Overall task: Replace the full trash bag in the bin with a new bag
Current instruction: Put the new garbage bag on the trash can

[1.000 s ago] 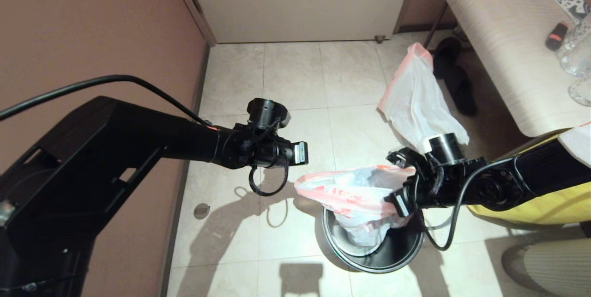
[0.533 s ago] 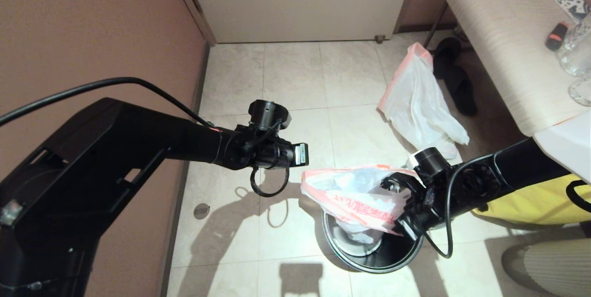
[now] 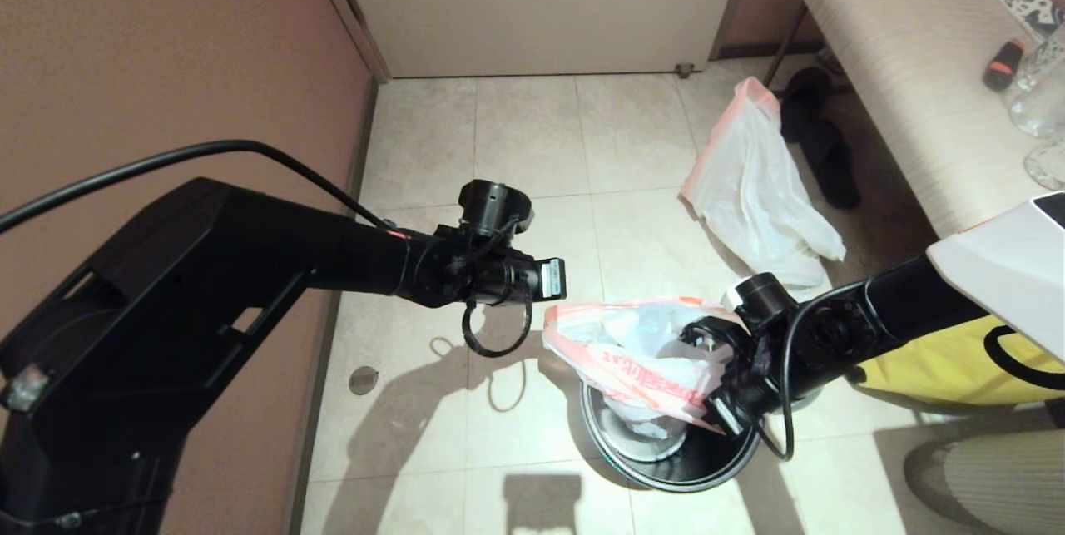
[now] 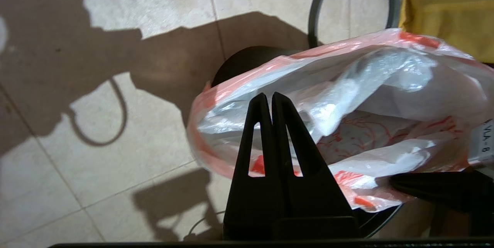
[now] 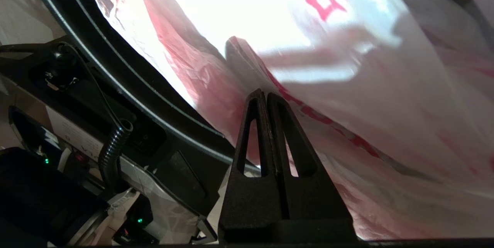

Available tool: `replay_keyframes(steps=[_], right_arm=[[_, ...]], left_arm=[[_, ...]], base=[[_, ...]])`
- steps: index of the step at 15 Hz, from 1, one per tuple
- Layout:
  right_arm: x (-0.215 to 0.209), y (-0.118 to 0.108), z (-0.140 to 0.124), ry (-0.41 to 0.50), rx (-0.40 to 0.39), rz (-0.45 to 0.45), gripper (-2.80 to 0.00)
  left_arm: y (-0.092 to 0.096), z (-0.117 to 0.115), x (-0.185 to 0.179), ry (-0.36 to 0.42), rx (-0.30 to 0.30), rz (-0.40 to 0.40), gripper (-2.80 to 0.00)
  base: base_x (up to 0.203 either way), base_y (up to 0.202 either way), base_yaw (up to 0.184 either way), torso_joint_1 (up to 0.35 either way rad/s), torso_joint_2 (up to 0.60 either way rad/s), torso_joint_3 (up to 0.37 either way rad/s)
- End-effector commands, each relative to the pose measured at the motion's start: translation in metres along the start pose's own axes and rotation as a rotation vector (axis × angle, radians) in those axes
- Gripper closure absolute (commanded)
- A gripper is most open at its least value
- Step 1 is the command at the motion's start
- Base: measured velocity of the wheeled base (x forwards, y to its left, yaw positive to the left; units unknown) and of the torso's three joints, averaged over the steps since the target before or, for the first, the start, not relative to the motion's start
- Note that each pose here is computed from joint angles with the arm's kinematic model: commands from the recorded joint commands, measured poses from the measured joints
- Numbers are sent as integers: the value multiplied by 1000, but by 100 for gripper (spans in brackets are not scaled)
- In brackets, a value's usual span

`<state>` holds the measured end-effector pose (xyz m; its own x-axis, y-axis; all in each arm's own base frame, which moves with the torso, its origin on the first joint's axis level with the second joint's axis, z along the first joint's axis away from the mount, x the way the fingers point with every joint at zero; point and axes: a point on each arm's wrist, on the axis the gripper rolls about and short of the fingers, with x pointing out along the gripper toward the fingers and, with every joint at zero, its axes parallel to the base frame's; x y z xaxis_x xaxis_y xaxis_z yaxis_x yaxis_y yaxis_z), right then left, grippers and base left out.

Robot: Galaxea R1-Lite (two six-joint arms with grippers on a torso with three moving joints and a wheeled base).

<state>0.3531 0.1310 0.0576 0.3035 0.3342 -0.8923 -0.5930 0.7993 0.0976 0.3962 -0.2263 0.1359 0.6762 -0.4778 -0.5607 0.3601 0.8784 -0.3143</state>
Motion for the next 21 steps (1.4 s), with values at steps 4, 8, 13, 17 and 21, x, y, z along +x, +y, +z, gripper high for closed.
replay_keyframes(steps=[4,8,13,17,21], right_arm=[[-56,2,6,-113,-9,-33,0],[-143,-28,-8,-314,24,-111,0],[-198,-60,-32,-470,39,-110,0],[-199,-62,-33,-480,37,-96,0],[-198,-62,-34,-476,19,-94,0]], left_arm=[[-28,14,-8,-19,209,-41,0],[-42,36,-6,-61,312,-61,0],[-48,-9,49,69,611,-17,0],[-57,-13,61,-10,703,-36,0],[-54,-16,66,-18,736,-31,-25]], base=[[0,0,0,0,0,0],[0,0,0,0,0,0],[0,0,0,0,0,0],[0,0,0,0,0,0],[0,0,0,0,0,0]])
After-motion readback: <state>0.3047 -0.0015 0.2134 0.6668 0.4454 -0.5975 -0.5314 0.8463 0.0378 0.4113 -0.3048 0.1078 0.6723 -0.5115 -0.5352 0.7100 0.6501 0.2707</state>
